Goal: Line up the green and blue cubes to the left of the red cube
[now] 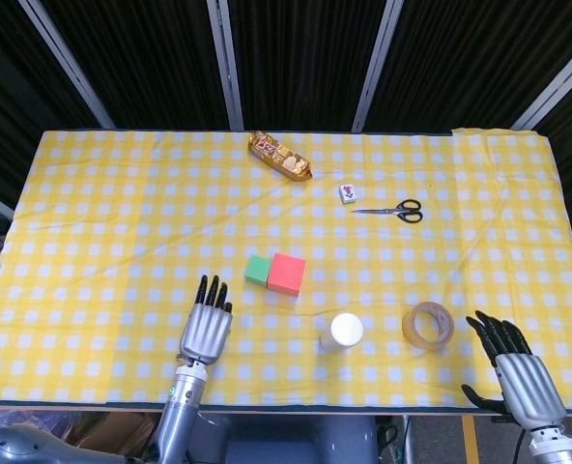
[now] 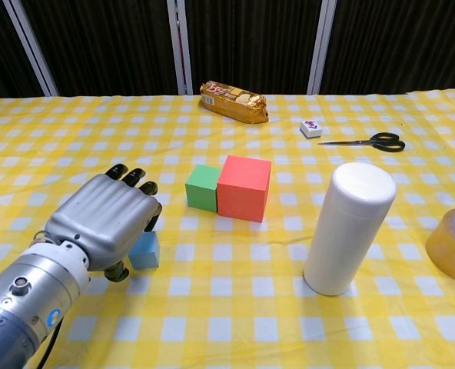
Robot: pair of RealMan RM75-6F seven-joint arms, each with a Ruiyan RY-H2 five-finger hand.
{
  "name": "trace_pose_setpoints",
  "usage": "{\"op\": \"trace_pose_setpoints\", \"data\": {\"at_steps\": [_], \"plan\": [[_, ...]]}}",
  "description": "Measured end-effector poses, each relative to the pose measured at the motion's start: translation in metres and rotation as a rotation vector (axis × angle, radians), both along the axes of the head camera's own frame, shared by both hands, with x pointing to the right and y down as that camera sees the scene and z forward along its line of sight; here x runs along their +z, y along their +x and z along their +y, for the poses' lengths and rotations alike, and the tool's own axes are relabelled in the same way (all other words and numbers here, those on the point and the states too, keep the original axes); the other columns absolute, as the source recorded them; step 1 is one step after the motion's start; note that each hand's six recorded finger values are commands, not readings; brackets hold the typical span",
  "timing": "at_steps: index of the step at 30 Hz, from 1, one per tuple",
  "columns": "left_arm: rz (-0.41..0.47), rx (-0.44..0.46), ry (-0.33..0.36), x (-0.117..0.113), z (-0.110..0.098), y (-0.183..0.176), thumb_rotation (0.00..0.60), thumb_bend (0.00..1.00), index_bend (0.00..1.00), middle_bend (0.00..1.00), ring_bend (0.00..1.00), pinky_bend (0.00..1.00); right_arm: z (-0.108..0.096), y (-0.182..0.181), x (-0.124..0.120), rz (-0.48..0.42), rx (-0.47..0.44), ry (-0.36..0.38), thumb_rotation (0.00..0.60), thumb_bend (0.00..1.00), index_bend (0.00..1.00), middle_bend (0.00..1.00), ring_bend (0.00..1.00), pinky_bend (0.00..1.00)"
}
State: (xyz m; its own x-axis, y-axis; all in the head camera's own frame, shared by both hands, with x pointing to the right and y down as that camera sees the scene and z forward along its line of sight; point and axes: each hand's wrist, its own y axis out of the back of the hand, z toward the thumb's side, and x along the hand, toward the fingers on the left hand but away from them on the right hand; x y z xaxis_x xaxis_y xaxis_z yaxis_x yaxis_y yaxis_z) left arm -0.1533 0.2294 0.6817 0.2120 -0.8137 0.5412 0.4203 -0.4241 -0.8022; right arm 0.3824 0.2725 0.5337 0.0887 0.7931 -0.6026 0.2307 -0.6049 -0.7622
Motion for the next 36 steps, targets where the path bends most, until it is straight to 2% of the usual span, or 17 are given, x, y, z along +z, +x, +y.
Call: {"op": "trace_pose_setpoints", "data": {"at_steps": [13,32,36], "plan": [[-0.021,0.006,0.010,-0.0012,0.0000,0.0010,0.600,0.22,0.40,0.12,0.00,0.00,-0.0003,-0.0013,0.0006,-0.005,-0.003,-0.003,0.600,0.28,0.06,0.00,0.01,0.00],[-0.022,0.000,0.025,0.0031,-0.0005,0.0020,0.600,0.42,0.45,0.14,0.00,0.00,-0.0008,-0.0023,0.0000,-0.009,-0.004,-0.003,0.600,0.28,0.06,0.00,0.01,0.00],[-0.020,0.002,0.041,0.0008,-0.0014,0.0039,0.600,0.43,0.42,0.14,0.00,0.00,-0.0008,-0.0035,0.0003,-0.011,-0.007,-0.003,0.600,0.28,0.06,0.00,0.01,0.00]]}}
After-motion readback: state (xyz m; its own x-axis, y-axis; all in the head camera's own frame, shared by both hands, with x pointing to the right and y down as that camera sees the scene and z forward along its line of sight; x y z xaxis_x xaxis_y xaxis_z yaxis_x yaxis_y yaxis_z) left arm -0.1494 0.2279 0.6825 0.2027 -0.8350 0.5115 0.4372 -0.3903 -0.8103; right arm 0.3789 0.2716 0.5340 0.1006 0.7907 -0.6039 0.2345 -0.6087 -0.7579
